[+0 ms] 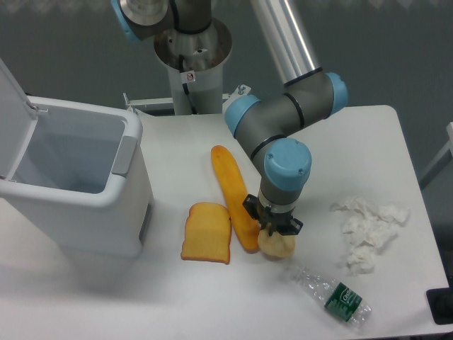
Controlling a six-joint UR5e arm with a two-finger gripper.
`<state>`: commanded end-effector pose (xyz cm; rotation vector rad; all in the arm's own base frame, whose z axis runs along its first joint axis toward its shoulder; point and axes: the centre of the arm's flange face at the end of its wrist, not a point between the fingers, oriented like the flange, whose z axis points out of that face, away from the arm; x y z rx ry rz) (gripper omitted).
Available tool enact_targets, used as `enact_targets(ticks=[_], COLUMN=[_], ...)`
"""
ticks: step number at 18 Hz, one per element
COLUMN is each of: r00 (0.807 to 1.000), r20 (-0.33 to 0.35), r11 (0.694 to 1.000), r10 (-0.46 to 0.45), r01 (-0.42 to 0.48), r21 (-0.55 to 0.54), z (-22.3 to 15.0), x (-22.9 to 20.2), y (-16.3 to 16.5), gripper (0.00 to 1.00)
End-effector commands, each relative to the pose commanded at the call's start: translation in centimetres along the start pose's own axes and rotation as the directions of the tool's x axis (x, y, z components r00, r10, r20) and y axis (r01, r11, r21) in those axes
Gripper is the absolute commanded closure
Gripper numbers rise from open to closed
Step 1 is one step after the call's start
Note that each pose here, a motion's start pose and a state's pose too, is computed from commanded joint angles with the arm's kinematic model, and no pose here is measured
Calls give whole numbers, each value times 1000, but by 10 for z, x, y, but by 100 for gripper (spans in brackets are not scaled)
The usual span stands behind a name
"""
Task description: Pick up the round bread
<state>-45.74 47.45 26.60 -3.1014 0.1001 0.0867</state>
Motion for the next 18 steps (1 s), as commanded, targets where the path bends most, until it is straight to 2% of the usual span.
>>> enact_targets(ticks=[4, 7, 11, 14, 18], r00=[998, 995, 995, 996, 996], r20=[54, 99, 74, 74, 80], r11=[1000, 999, 998, 999, 1000], r10=[-21, -26, -63, -42, -28], r01=[19, 23, 62, 40, 27], r21=[23, 31, 19, 22, 12], z=[-32, -62, -96, -123, -126], x=[-16, -33, -61, -70, -71], y=[11, 31, 40, 38, 37], gripper=[100, 100, 100, 100, 100])
